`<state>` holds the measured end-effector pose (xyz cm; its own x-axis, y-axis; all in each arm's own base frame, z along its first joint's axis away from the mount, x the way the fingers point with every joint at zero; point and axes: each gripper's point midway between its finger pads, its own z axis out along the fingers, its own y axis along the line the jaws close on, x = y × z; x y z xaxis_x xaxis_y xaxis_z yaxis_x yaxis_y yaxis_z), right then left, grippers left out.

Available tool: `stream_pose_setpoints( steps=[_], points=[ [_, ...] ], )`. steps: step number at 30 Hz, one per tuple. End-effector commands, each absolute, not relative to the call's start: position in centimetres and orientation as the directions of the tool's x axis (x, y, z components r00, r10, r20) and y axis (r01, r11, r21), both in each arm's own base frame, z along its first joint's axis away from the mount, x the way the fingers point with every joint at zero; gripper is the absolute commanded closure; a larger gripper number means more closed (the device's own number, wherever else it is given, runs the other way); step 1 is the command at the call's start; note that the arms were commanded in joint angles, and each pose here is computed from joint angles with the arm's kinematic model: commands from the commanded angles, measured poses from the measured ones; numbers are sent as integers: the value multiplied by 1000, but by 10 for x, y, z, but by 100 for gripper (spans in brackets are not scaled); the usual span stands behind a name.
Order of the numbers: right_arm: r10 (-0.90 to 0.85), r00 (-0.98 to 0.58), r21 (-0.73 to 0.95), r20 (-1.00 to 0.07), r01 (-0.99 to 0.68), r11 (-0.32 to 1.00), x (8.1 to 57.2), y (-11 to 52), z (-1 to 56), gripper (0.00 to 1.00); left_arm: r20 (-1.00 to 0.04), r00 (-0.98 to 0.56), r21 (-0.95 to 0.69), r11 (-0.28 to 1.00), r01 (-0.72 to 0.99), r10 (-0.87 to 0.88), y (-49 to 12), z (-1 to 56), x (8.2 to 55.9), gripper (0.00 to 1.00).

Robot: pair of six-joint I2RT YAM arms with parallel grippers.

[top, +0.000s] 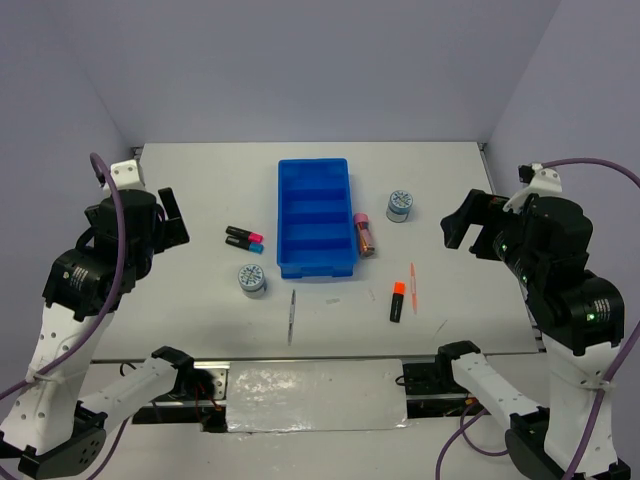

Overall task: Sort the stationery into containers
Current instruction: Pick up the stationery from the center of the board.

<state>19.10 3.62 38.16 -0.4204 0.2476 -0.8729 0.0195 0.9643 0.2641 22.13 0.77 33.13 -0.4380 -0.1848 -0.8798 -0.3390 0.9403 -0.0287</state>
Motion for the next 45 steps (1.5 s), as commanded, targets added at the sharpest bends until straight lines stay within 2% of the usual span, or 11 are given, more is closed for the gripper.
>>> stream_pose_setpoints(
  steps=[1,10,15,19,22,26,33,41,45],
  points=[
    [254,-382,265,-889,23,964,186,33,393,0,-884,-416,-67,939,-337,-212,6,339,219,1],
    [260,-383,280,-886,4,960,184,37,395,0,-873,-420,-95,932,-349,-246,2,342,220,1],
    [261,-414,306,-872,-44,951,184,48,386,0,-812,-437,-243,905,-350,-387,-27,333,240,1],
    [231,-459,309,-858,-103,945,182,59,376,0,-705,-497,-315,852,-419,-505,-56,298,271,1],
    [207,-541,323,-815,-127,938,183,69,364,0,-617,-507,-302,776,-554,-602,-71,252,307,1],
    [203,-541,336,-816,-159,928,176,74,367,0,-573,-495,-258,717,-647,-653,-82,212,348,1],
    [187,-562,336,-805,-173,926,166,76,356,0,-509,-541,-200,704,-682,-669,-108,140,421,4],
    [180,-560,343,-809,-199,918,165,81,361,0,-444,-531,-154,645,-749,-722,-104,99,435,9],
    [171,-567,337,-806,-202,919,169,83,361,0,-421,-538,-159,644,-748,-730,-106,80,436,16]
  ],
)
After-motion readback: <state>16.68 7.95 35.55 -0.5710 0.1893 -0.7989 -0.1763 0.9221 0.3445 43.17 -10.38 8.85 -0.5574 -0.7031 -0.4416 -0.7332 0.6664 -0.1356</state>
